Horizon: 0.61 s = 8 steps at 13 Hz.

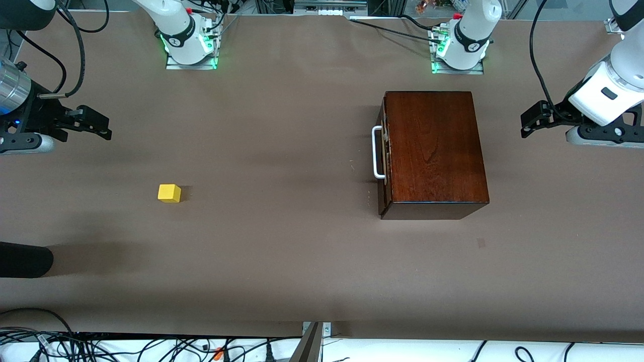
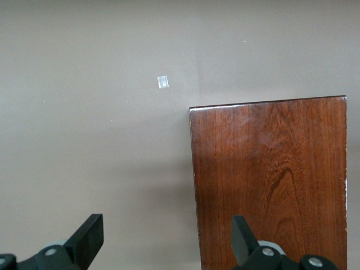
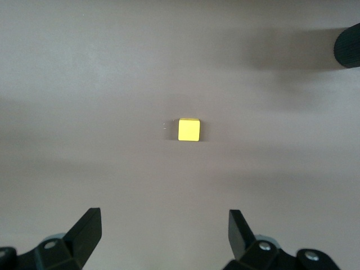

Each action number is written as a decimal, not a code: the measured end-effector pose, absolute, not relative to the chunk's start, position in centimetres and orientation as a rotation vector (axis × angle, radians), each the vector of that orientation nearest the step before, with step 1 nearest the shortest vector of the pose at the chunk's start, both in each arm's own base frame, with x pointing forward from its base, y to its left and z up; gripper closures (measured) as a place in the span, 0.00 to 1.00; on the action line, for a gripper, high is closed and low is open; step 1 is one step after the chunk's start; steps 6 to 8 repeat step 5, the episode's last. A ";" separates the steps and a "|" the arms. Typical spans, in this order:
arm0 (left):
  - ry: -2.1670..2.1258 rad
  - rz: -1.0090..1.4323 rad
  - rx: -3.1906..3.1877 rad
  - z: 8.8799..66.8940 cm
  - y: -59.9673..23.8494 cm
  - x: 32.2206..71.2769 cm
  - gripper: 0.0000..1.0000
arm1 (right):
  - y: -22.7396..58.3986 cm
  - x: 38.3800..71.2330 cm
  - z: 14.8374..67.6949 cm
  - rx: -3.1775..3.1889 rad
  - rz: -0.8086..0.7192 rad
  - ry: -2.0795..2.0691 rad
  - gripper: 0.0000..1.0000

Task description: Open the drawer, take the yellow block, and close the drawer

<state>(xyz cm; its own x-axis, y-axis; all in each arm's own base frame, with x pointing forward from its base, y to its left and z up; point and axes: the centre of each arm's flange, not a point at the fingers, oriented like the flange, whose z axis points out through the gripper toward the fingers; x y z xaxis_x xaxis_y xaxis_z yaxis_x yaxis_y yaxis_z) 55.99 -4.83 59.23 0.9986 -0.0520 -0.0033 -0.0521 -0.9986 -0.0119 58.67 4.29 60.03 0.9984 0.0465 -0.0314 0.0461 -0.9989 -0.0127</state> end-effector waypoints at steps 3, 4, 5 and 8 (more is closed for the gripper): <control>0.087 0.010 -3.128 59.1 -5.0 56.0 0.00 | 4.3 58.7 60.0 -3.128 0.050 -0.072 0.00; 0.091 0.012 -3.128 59.0 -5.2 56.1 0.00 | 4.3 58.7 60.0 -3.128 0.050 -0.073 0.00; 0.095 0.013 -3.128 58.9 -5.3 56.1 0.00 | 4.3 58.7 60.0 -3.128 0.050 -0.072 0.00; 0.095 0.013 -3.128 58.9 -5.3 56.1 0.00 | 4.3 58.7 60.0 -3.128 0.050 -0.072 0.00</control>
